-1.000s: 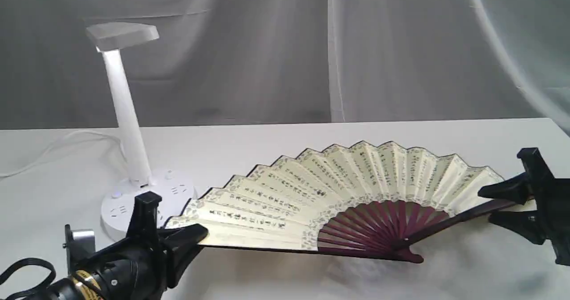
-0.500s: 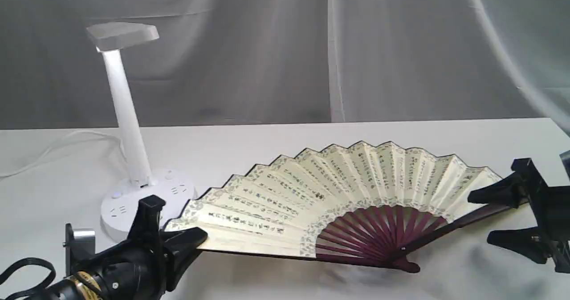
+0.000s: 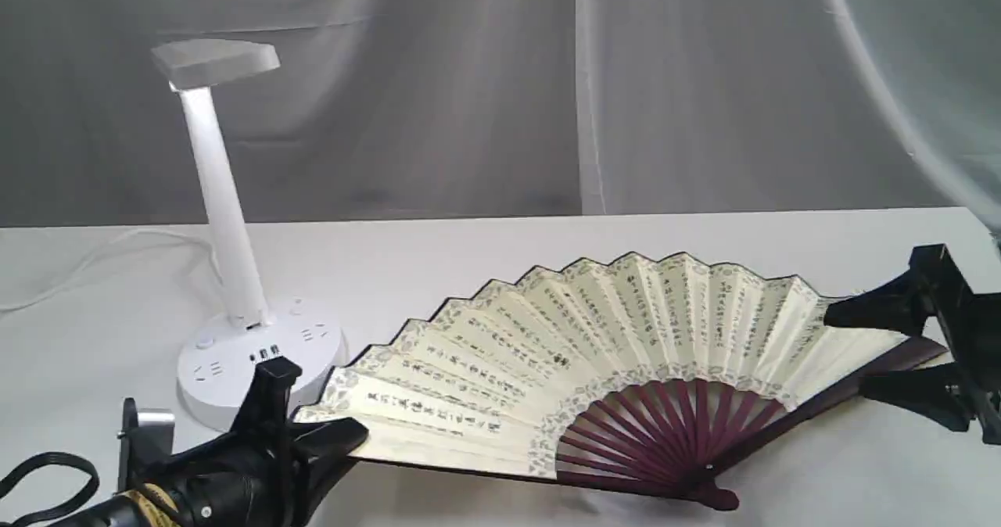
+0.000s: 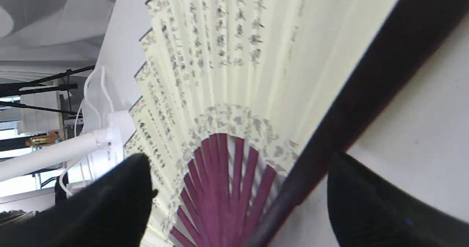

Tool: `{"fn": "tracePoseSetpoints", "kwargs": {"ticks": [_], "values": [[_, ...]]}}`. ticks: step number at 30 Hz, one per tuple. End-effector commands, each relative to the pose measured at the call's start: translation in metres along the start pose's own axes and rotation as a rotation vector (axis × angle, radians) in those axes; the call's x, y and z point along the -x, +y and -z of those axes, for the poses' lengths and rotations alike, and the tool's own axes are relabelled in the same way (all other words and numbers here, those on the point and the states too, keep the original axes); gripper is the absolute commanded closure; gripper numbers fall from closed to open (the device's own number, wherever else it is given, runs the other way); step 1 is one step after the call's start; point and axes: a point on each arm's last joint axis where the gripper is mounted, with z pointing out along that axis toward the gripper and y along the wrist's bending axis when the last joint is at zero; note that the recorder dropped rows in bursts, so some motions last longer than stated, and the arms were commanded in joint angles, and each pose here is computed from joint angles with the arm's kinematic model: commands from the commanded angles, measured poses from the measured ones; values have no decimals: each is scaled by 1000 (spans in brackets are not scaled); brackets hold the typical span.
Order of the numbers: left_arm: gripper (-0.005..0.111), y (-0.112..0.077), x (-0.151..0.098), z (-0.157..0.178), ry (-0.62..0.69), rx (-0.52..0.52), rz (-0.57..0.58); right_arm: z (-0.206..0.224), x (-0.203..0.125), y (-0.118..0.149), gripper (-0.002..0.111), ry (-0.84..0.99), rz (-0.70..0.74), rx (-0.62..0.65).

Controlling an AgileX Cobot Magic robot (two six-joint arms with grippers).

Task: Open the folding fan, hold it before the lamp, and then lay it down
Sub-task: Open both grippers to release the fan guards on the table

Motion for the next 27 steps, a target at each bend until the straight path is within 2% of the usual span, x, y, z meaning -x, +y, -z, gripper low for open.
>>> {"fn": "tracePoseSetpoints", "kwargs": {"ticks": [1,9,12,16,21,27], "values": [[107,7,-4,-1,33,46,-34,8,0,13,41,-4,51,7],[107,26,-5,-7,49,100,-13,16,-1,25,41,-12,96,7],[106,23,-6,-8,56,47,-25,17,-1,26,41,-14,98,7],[103,24,-7,-8,70,60,-51,17,-1,25,41,-9,102,3],[93,28,-8,-7,84,108,-66,17,-2,26,41,-8,102,4],[69,28,-4,-7,72,99,-91,17,-3,25,41,6,111,-5]]}}
